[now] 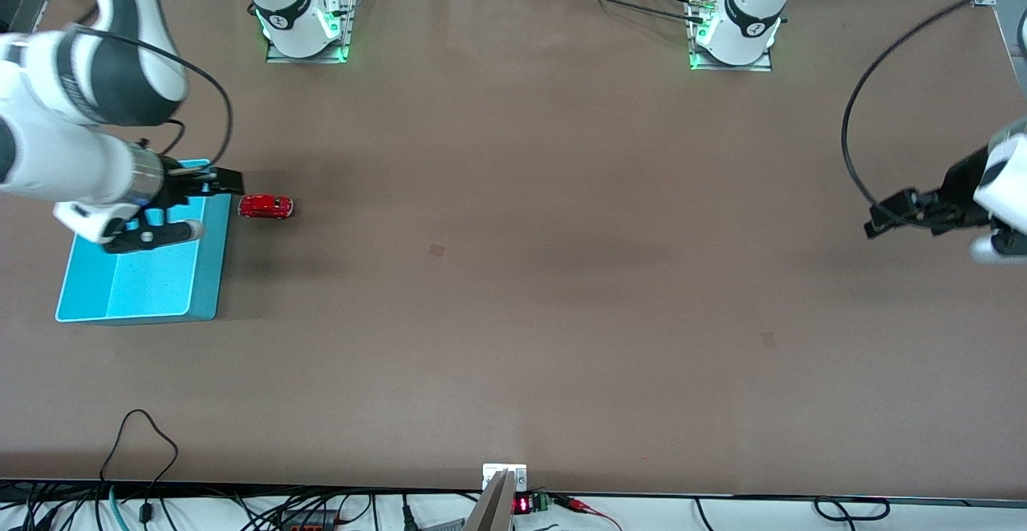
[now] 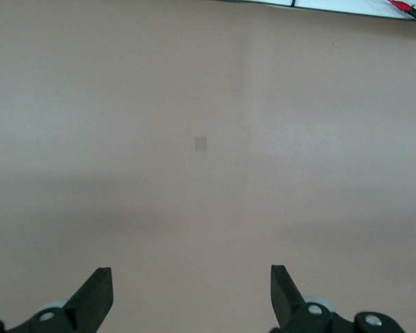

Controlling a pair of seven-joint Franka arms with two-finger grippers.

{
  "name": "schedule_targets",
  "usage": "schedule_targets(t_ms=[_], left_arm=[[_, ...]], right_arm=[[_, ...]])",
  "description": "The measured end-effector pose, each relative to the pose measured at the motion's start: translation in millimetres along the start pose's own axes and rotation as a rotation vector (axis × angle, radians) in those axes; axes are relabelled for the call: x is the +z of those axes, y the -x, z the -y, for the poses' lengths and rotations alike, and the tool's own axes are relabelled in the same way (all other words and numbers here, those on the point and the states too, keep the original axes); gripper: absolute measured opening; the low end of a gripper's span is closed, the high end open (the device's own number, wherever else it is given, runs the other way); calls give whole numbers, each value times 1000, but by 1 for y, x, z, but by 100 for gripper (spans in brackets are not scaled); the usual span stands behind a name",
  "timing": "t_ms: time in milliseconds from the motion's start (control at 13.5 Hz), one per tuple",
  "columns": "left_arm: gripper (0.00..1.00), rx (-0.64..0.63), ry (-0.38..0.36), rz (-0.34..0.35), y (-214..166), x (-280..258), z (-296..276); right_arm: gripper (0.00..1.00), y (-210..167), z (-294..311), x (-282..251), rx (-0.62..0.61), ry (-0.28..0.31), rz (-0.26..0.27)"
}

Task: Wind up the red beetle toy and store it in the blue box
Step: 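Reach the right gripper to the car while the left gripper retracts, then lower the right gripper and grasp the red car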

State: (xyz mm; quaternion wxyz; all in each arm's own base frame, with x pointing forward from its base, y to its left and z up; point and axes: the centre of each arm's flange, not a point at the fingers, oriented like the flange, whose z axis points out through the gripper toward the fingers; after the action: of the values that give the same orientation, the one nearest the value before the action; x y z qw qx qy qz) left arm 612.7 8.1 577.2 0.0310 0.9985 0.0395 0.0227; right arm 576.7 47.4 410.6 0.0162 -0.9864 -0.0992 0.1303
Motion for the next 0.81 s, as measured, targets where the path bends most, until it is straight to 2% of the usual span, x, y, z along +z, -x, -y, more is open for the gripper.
schedule_targets(t_ms=[222, 369, 517, 813], left_arm=[[100, 7, -7, 19, 13, -15, 3], [100, 9, -11, 30, 13, -11, 7], [100, 11, -12, 34, 14, -8, 6], [100, 9, -13, 2, 29, -1, 7]], right_arm=[[100, 33, 16, 65, -65, 9, -48], [100, 55, 19, 99, -169, 20, -77], [100, 67, 11, 126, -317, 36, -106], [100, 69, -20, 167, -732, 67, -121]])
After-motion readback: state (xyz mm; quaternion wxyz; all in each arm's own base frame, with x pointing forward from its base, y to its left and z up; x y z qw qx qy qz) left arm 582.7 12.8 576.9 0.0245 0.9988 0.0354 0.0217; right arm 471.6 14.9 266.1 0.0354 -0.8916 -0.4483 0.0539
